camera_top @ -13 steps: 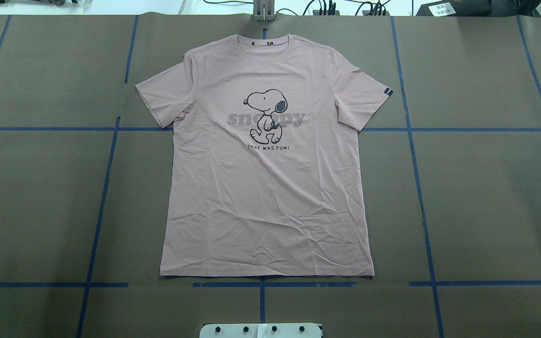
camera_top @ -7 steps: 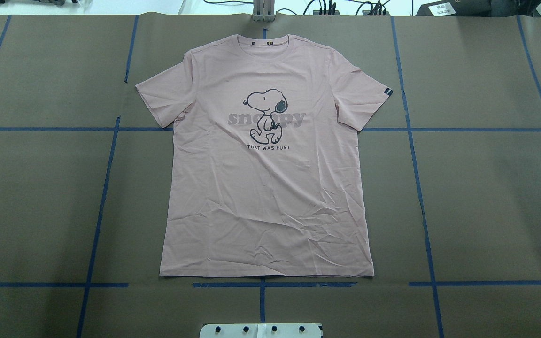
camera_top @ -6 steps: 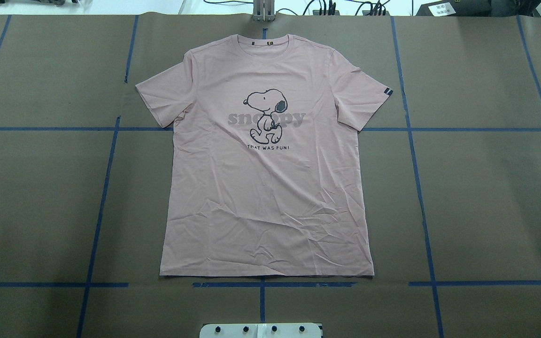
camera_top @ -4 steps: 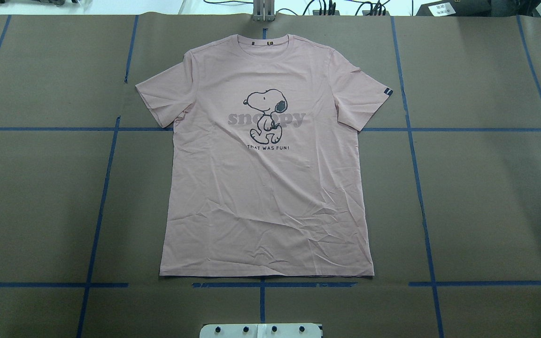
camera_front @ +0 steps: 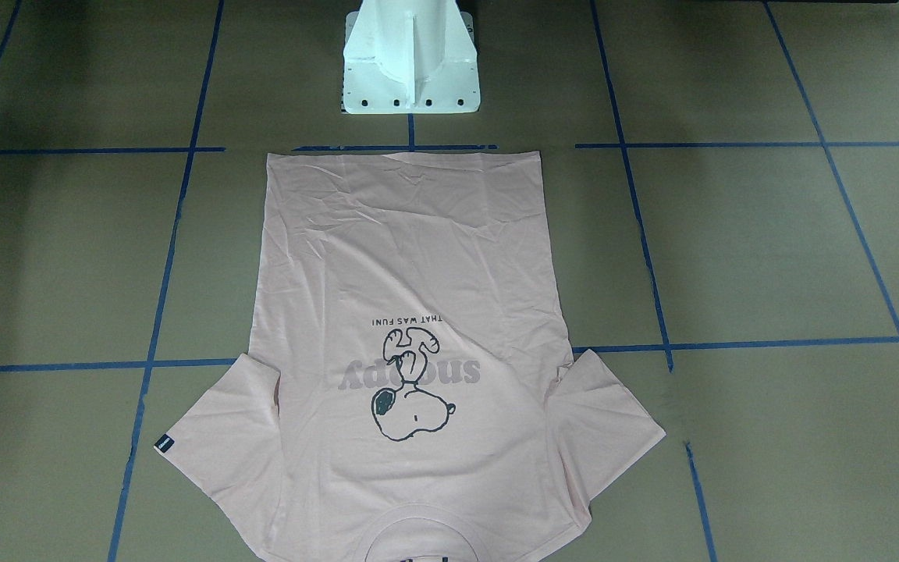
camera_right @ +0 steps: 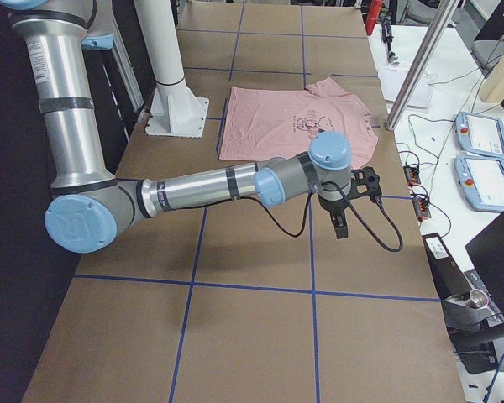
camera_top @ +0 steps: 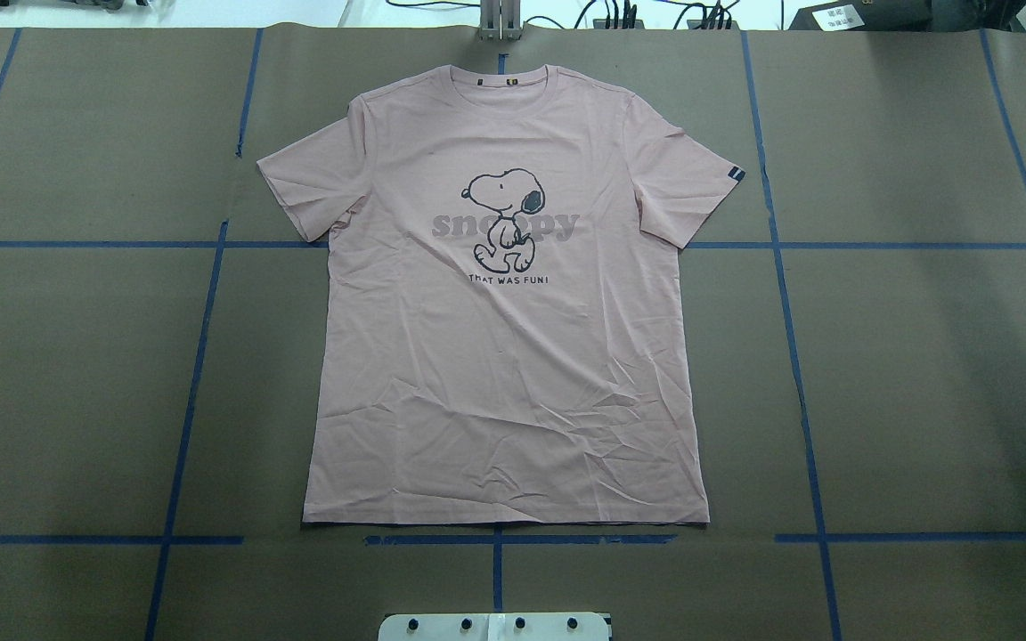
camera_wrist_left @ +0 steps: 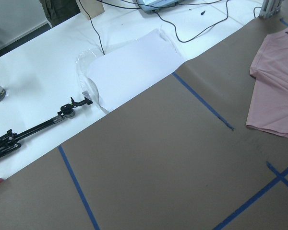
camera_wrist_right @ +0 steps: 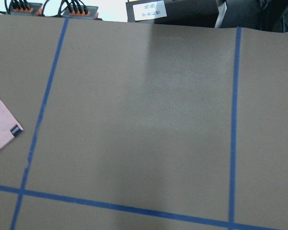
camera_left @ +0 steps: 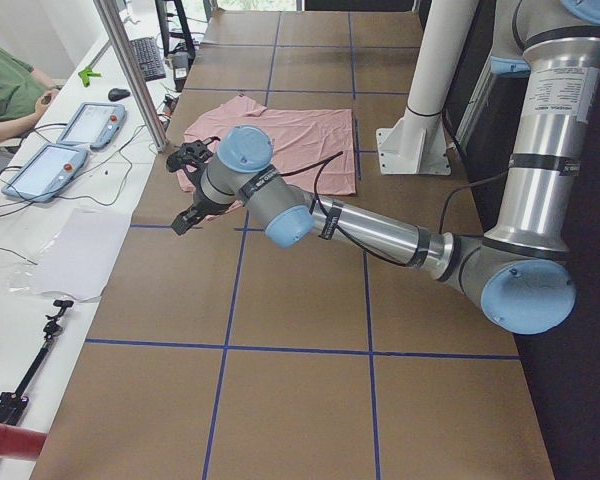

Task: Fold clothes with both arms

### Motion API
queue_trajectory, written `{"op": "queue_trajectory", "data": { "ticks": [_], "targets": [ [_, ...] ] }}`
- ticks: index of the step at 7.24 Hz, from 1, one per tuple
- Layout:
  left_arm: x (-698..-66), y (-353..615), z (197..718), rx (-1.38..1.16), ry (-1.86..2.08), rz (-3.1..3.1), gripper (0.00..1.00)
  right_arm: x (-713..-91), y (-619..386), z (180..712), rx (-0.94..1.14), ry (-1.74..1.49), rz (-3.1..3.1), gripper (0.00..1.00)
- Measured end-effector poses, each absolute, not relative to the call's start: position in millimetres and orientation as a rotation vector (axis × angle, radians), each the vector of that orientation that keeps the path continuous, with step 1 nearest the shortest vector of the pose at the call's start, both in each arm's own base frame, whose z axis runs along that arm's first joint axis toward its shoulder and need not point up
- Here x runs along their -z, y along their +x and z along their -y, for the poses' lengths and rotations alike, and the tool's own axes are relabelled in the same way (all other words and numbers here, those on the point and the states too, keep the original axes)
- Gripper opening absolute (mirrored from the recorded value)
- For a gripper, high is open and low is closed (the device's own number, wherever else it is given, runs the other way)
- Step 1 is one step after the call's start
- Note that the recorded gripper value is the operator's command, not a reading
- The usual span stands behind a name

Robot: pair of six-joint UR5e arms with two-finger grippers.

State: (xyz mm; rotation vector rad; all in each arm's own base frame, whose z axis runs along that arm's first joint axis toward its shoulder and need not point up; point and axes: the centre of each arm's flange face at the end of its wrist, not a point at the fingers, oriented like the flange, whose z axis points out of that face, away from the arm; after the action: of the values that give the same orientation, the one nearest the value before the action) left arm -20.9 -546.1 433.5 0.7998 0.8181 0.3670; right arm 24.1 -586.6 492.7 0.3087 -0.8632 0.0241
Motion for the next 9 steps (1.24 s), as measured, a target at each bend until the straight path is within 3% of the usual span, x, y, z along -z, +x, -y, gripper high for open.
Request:
{"op": "queue_trajectory", "data": {
  "ticks": [1, 3, 5, 9],
  "targets": [
    [-431.4, 20.1, 545.7, -0.371, 0.753, -0.874, 0.99, -471.6, -12.3, 600.7, -0.076, 0.300, 0.902, 0.86],
    [-428.9, 63.3, 543.6, -0.329, 0.690, -0.919, 0.68, -448.9, -116.1, 617.4, -0.201, 0.314, 0.914, 0.73],
    [-424.8, 91.2, 542.4, -0.248, 0.642, -0.951, 0.69, -434.4, -217.2, 636.0, -0.259, 0.346, 0.881, 0.64],
    [-413.3, 120.2, 536.4, -0.185, 0.642, -0.995, 0.74, -436.5, -328.1, 663.2, -0.284, 0.357, 0.865, 0.54]
  ]
}}
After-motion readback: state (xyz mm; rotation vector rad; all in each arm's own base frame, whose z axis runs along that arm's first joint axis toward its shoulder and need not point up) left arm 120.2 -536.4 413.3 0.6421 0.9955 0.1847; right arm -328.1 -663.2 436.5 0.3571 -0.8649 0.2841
